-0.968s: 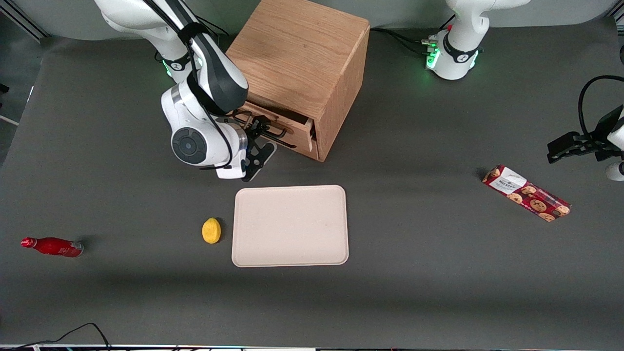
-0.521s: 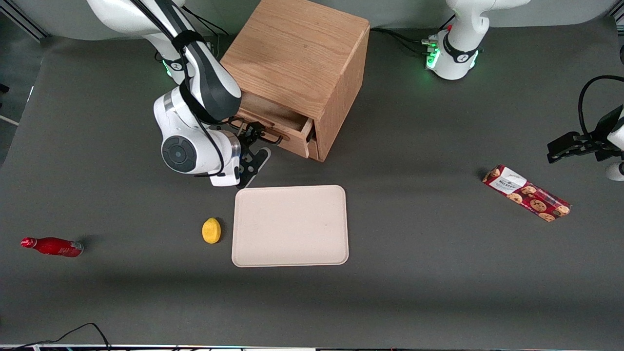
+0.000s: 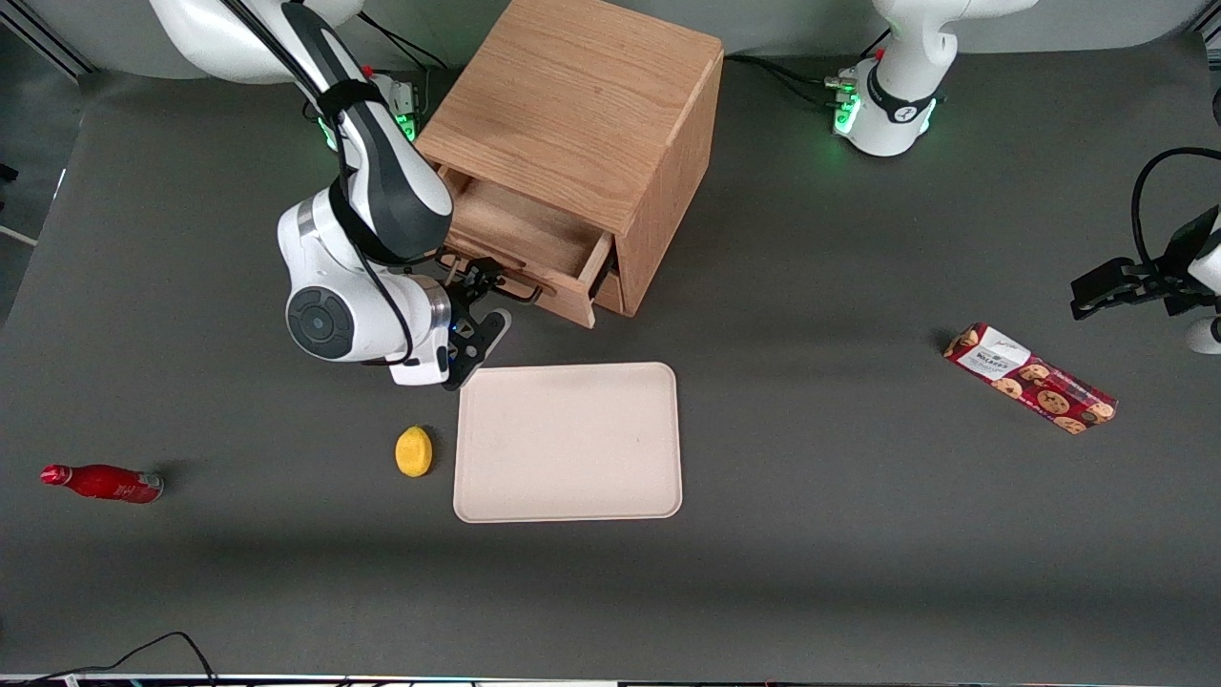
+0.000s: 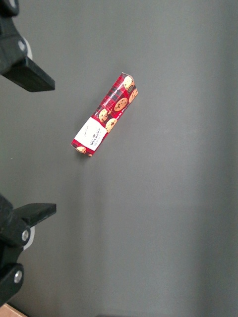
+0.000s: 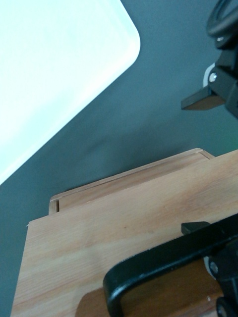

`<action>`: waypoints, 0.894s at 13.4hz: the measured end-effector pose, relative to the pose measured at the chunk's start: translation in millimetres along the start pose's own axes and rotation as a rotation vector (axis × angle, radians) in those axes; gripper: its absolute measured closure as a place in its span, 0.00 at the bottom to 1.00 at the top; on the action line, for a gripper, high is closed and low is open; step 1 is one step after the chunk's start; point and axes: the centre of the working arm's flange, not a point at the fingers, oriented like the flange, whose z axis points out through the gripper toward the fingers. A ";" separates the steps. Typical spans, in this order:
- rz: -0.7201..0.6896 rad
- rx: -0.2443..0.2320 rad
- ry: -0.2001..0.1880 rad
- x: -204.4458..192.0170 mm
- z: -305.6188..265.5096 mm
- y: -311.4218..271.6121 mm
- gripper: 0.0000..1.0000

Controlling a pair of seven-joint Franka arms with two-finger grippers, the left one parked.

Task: Open upper drawer
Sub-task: 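Pull the handle with the right gripper, sliding the drawer out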

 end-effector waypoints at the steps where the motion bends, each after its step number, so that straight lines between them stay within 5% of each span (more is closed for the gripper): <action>1: -0.001 -0.002 0.003 0.8 -1.5 3.3 0.00; 12: -0.006 -0.016 0.048 4.6 -21.0 47.1 0.00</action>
